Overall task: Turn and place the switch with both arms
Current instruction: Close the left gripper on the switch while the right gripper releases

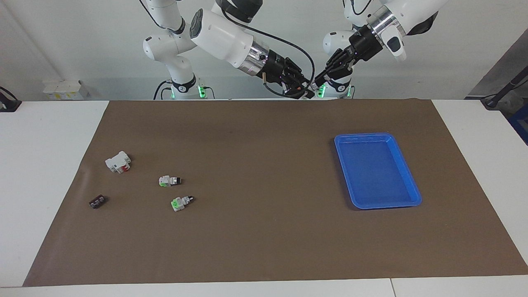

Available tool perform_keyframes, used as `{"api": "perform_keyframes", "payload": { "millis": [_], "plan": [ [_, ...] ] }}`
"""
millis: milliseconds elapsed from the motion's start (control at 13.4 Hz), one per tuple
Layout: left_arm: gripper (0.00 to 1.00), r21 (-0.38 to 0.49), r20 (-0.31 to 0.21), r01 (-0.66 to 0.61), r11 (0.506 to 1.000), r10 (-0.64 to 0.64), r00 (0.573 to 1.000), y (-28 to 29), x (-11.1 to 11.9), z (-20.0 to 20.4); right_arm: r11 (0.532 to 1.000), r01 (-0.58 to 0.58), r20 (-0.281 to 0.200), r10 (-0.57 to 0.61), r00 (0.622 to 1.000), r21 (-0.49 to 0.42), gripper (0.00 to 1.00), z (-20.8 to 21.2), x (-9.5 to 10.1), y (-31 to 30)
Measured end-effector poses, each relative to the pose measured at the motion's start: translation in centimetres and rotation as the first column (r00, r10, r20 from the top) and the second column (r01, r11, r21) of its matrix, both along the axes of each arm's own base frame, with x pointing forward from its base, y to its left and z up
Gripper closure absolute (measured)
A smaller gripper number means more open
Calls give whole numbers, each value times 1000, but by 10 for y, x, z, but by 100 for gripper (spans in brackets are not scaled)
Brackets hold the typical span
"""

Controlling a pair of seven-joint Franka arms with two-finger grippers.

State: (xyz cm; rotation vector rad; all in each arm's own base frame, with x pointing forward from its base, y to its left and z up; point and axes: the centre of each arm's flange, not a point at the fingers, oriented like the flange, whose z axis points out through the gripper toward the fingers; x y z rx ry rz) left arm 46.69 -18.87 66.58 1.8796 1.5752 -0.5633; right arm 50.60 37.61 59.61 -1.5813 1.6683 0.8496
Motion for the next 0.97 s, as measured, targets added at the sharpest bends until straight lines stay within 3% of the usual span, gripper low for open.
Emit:
{"api": "perform_keyframes", "payload": {
  "millis": [298, 895, 969],
  "plan": [
    [90, -4, -42, -44, 999, 44, 998, 0, 0, 0, 1000, 0, 0, 0, 1000, 0, 59, 0, 0, 0],
    [90, -8, -57, -56, 998, 55, 997, 1, 0, 0, 1000, -2, 0, 2, 1000, 0, 59, 0, 0, 0],
    [90, -17, -67, -51, 999, 50, 996, -4, -2, 0, 1000, -16, 9, 16, 1000, -11, 55, 2, -3, 4]
  ]
}}
